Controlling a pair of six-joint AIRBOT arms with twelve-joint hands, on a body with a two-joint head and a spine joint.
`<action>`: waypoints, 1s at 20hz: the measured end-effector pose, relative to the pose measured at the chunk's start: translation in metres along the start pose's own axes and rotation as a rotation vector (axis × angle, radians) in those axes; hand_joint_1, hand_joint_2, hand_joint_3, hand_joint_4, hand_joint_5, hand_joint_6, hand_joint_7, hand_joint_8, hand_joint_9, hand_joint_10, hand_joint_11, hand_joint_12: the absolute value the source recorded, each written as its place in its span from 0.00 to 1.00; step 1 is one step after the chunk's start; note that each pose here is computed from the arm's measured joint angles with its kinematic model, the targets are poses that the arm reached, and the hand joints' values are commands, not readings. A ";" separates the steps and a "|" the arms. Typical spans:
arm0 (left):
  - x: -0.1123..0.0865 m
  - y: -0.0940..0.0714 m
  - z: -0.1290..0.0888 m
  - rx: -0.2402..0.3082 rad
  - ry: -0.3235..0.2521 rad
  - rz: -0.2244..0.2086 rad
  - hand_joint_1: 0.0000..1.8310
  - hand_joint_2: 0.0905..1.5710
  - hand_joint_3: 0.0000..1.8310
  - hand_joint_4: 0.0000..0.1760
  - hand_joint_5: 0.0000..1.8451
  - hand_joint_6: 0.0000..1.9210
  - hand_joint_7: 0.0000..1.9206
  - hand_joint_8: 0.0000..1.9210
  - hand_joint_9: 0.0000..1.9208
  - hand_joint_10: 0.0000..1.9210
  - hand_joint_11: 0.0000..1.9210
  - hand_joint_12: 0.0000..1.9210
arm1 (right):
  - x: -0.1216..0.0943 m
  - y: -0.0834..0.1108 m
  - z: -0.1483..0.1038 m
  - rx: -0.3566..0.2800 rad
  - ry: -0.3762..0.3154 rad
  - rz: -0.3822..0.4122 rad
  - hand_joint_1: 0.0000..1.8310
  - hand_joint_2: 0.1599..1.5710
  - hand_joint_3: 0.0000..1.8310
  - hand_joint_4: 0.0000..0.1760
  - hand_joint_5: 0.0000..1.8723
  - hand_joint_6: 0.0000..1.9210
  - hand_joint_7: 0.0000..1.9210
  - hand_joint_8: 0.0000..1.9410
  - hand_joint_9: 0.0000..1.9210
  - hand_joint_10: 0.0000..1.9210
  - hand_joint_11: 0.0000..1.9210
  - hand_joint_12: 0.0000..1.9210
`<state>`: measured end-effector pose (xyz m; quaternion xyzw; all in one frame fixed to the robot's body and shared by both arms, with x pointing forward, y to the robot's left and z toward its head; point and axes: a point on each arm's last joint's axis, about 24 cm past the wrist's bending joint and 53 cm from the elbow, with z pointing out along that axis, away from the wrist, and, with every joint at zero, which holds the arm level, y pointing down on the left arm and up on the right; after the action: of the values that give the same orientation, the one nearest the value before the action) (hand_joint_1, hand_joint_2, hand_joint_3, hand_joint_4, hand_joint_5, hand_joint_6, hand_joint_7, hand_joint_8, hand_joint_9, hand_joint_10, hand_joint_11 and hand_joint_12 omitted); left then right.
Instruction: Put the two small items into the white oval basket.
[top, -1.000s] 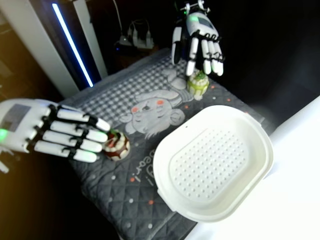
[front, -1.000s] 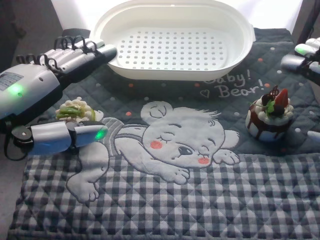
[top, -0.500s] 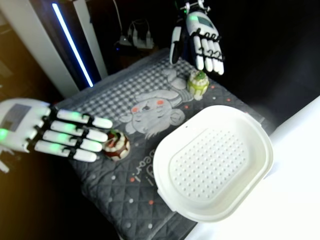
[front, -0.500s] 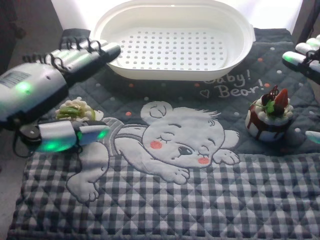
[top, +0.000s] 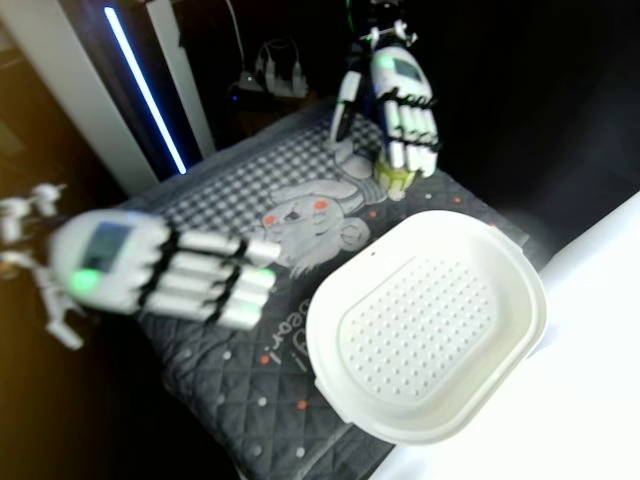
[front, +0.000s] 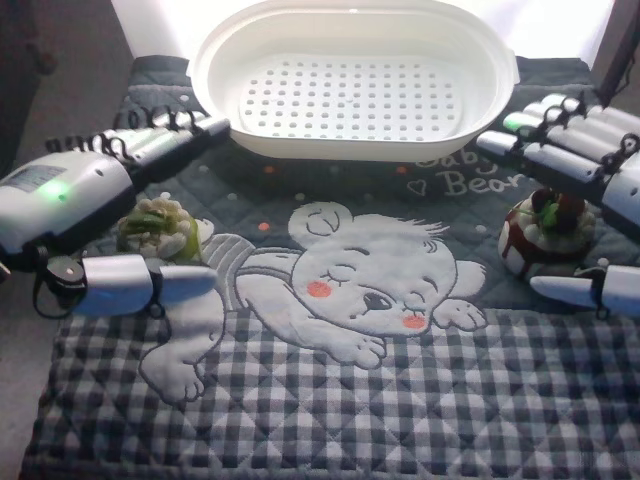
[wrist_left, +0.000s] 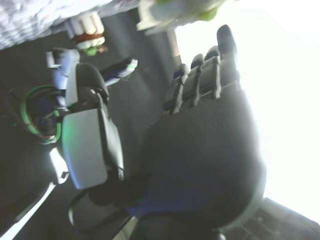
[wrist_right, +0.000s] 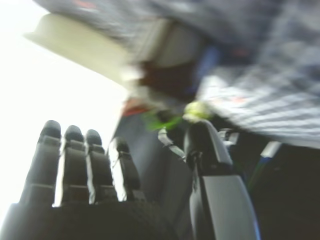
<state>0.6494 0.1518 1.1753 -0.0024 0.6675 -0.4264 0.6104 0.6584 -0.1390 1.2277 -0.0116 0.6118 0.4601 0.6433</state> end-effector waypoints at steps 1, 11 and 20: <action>0.000 0.000 0.000 0.003 -0.002 0.001 0.38 0.68 0.00 0.66 0.01 0.00 0.00 0.00 0.00 0.00 0.00 0.10 | -0.002 -0.002 0.000 0.005 -0.005 0.003 0.41 0.67 0.00 0.48 0.00 0.00 0.00 0.00 0.00 0.00 0.00 0.00; 0.028 0.031 0.004 -0.093 0.076 -0.025 0.58 0.70 0.00 0.08 0.17 0.01 0.12 0.00 0.12 0.02 0.00 0.58 | 0.026 -0.022 0.010 0.064 0.054 0.032 0.52 0.70 0.00 0.09 0.07 0.01 0.04 0.00 0.05 0.01 0.00 0.24; 0.026 0.045 -0.003 -0.131 0.045 -0.057 0.72 0.83 0.01 0.00 0.30 0.79 0.24 0.85 0.32 0.90 0.23 0.99 | 0.024 -0.022 0.010 0.062 0.046 0.031 0.56 0.85 0.00 0.00 0.25 0.88 0.31 0.73 0.31 0.81 0.35 0.95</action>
<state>0.6637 0.1682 1.1279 -0.0516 0.7072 -0.3988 0.5815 0.6755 -0.1322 1.1994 0.0073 0.6405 0.4505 0.6219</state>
